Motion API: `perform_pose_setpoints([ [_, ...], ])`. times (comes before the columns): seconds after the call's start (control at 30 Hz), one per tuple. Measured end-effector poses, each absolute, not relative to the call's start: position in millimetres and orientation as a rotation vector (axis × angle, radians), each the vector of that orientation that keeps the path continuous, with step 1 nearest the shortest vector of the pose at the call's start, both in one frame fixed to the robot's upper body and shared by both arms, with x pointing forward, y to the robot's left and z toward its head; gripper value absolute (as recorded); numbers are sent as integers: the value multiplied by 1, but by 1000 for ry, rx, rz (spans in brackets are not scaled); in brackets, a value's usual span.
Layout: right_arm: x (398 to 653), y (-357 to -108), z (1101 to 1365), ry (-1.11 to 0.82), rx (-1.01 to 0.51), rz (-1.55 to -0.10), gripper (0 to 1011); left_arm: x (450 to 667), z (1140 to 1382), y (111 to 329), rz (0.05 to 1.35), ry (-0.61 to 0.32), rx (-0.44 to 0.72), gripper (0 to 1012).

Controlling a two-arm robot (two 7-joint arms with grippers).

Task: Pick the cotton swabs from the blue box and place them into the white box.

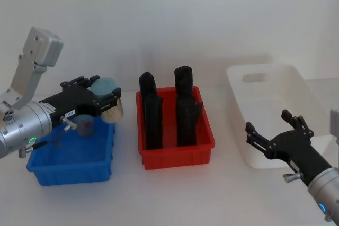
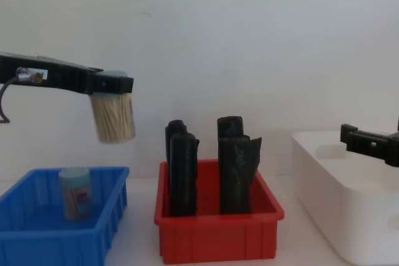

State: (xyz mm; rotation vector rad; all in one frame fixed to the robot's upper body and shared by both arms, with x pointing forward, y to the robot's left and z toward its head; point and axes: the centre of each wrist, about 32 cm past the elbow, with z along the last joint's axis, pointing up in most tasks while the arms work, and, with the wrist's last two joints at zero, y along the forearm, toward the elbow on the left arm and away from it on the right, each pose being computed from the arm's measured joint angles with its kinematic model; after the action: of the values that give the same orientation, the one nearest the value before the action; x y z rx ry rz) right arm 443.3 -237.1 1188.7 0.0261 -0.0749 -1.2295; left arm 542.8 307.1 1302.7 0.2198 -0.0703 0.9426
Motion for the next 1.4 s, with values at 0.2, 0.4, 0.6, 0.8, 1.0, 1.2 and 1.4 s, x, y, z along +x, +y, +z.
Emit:
perform_pose_setpoints([
  [0.2,443,-237,1189,-75,26,-1230,1002,540,1319,298,857,-79,210,669],
  [0.4,443,-237,1189,-75,26,-1230,1002,538,1333,288,760,-83,199,669],
  [0.6,443,-237,1189,-75,26,-1230,1002,536,1344,278,683,-85,192,669],
  [0.8,443,-237,1189,-77,26,-1224,1002,534,1351,271,635,-86,189,669],
  [1.0,443,-236,1192,-85,26,-1196,1002,533,1356,267,606,-87,186,669],
  [1.2,443,-233,1198,-99,22,-1138,1002,532,1358,265,588,-88,185,669],
  [1.4,444,-230,1206,-115,13,-1061,1002,532,1360,264,577,-88,184,669],
])
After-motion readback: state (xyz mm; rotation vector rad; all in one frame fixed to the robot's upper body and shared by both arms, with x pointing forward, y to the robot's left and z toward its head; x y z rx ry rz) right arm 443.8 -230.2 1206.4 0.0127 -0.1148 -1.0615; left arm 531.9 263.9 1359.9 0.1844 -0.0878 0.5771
